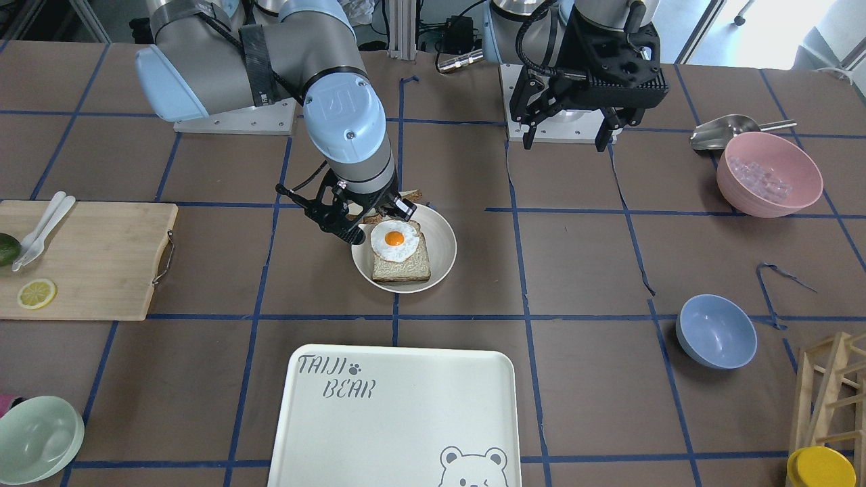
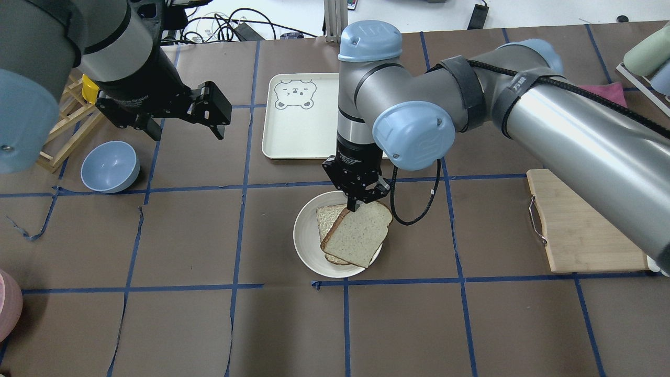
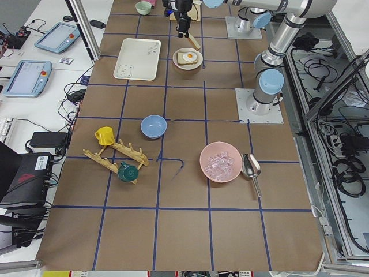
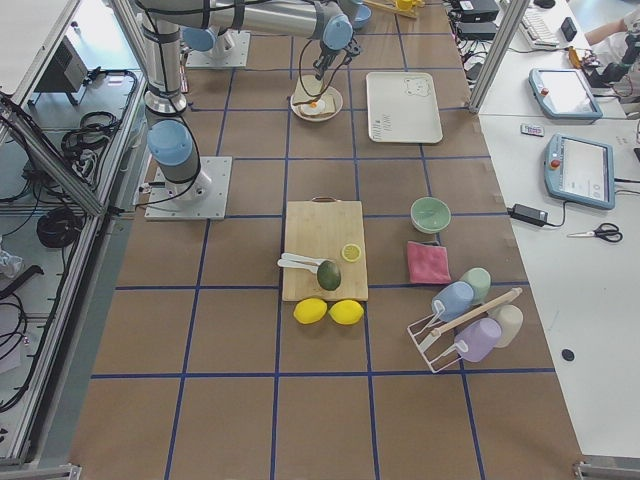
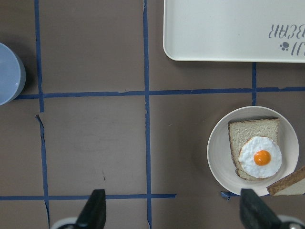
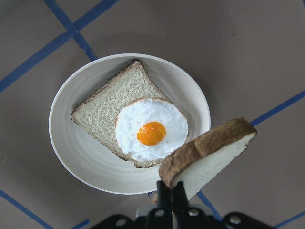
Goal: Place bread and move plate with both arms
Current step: 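Lift the bread slice and carry it over the white plate, then lower the bread onto the egg toast and open the right gripper, then raise the right gripper and withdraw it away from the plate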
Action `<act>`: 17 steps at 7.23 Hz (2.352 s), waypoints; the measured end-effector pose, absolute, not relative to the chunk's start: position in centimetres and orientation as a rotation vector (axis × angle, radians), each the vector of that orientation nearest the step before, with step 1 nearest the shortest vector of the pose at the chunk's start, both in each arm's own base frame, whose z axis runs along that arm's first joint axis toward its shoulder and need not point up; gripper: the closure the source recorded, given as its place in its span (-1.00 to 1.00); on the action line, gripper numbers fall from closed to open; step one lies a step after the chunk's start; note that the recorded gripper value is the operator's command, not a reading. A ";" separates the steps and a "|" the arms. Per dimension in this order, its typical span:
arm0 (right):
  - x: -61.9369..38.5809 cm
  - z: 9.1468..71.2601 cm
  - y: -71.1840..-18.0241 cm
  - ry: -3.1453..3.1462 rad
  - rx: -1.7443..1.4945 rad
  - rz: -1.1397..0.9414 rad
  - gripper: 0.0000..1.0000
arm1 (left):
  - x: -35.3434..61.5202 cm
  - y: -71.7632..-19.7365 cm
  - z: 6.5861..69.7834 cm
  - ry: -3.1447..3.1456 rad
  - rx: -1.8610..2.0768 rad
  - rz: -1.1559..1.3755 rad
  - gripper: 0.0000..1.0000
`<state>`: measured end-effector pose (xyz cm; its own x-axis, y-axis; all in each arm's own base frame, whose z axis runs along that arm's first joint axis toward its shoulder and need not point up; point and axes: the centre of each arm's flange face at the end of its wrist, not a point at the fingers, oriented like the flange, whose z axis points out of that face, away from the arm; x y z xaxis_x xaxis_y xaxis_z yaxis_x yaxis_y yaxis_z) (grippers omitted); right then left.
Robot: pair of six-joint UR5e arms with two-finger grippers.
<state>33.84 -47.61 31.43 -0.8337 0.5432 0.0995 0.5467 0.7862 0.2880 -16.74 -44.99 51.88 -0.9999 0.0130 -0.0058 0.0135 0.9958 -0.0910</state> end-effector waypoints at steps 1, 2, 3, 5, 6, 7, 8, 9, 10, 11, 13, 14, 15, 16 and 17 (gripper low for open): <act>34.3 30.3 -47.7 -2.950 -0.902 -0.499 1.00 | -16.8 -45.0 51.9 3.133 0.021 -0.143 -1.00; 34.7 29.7 -48.0 -2.949 -0.907 -0.500 1.00 | -16.8 -45.0 51.9 3.134 0.021 -0.144 -1.00; 35.0 29.3 -48.4 -2.946 -0.933 -0.489 1.00 | -16.7 -45.0 51.9 3.134 0.021 -0.144 -1.00; 35.3 28.1 -49.0 -2.934 -0.972 -0.479 1.00 | -16.8 -45.0 51.8 3.134 0.021 -0.142 -1.00; 35.4 27.5 -49.1 -2.932 -0.978 -0.492 0.49 | -16.7 -45.0 51.8 3.133 0.021 -0.142 -1.00; 35.6 27.1 -49.2 -2.937 -0.983 -0.509 -0.61 | -16.7 -45.0 51.8 3.133 0.021 -0.142 -1.00; 35.8 27.1 -49.4 -2.953 -0.984 -0.502 -0.99 | -16.7 -45.0 51.9 3.132 0.021 -0.142 -1.00; 35.9 27.2 -49.7 -2.972 -0.984 -0.476 -1.00 | -16.7 -45.0 51.9 3.132 0.021 -0.142 -1.00; 35.8 27.5 -50.1 -2.990 -0.982 -0.442 -1.00 | -16.7 -45.0 51.9 3.133 0.021 -0.142 -1.00; 35.5 28.0 -50.7 -3.009 -0.976 -0.394 -1.00 | -16.7 -45.0 51.9 3.133 0.022 -0.142 -1.00; 33.4 31.0 -51.7 -3.037 -0.841 -0.218 -1.00 | -16.7 -45.0 51.9 3.132 0.021 -0.142 -1.00; 32.0 33.0 -51.9 -3.084 -0.654 -0.138 -1.00 | -16.7 -45.0 51.9 3.132 0.021 -0.141 -1.00; 30.4 34.7 -52.1 -3.127 -0.439 -0.082 -1.00 | -16.8 -45.0 51.9 3.132 0.022 -0.140 -1.00; 28.7 36.1 -52.4 -3.150 -0.278 -0.046 -1.00 | -16.8 -45.0 51.9 3.132 0.022 -0.139 -1.00; 26.8 37.4 -52.4 -3.157 -0.173 -0.042 -1.00 | -16.8 -45.0 51.9 3.132 0.022 -0.139 -1.00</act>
